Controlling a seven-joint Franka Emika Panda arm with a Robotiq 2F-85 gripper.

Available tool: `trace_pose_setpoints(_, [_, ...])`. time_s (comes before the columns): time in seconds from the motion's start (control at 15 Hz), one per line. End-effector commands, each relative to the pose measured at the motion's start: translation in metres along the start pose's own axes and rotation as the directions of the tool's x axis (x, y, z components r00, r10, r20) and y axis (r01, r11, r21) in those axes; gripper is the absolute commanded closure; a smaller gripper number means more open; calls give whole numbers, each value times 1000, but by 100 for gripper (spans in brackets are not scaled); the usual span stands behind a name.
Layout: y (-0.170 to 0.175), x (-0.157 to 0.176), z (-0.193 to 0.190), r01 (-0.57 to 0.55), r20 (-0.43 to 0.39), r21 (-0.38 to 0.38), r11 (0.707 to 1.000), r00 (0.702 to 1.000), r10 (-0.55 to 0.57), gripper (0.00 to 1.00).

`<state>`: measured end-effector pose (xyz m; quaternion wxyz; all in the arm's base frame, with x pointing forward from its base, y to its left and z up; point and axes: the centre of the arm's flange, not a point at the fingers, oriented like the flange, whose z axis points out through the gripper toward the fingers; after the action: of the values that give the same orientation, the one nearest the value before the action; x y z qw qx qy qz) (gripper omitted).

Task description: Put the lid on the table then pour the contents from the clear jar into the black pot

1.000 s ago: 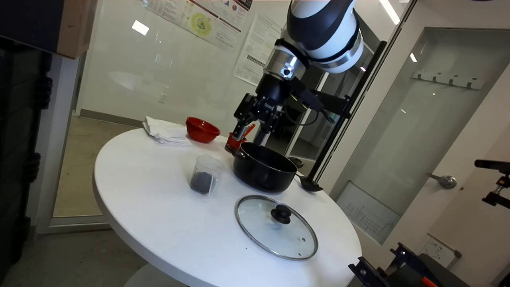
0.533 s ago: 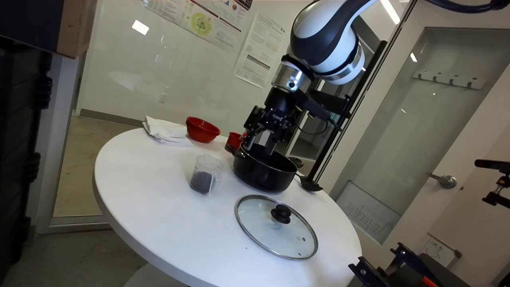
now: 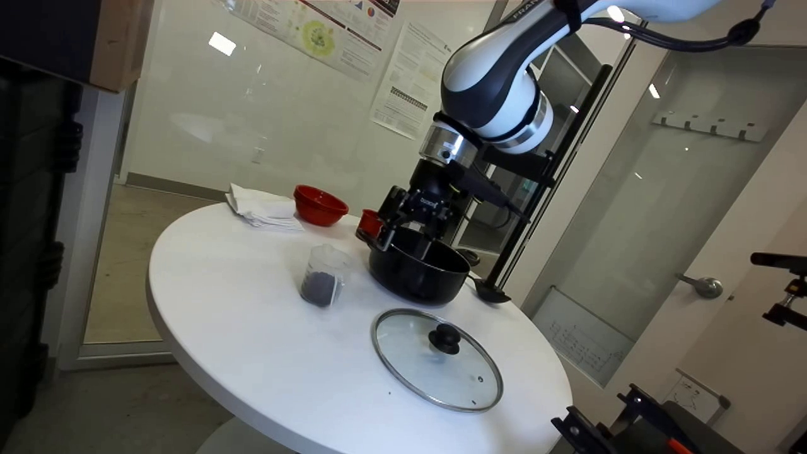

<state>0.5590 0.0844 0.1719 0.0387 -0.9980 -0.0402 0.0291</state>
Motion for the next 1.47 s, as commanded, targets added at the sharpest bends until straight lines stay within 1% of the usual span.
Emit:
trace_pose_setpoints(0.0, [-42,33,2,41,-1,10,999,999,-41,0])
trace_pose_setpoints(0.2, [-78,42,9,101,1,-1,995,995,-101,0])
trace_pose_setpoints(0.4, [-98,45,28,119,42,-21,993,992,-118,0])
trace_pose_setpoints(0.73, [-101,45,60,117,111,-60,991,988,-110,0])
trace_pose_setpoints(1.0, [-99,46,64,125,118,-71,990,986,-116,0])
trace_pose_setpoints(1.07, [-99,47,63,124,114,-72,990,987,-116,11])
trace_pose_setpoints(1.13, [-98,49,63,124,107,-75,989,988,-116,28])
trace_pose_setpoints(1.2, [-98,51,62,125,105,-75,989,988,-116,33])
trace_pose_setpoints(1.27, [-97,52,61,125,101,-76,989,988,-117,42])
trace_pose_setpoints(1.4, [-96,54,60,123,96,-77,989,989,-116,55])
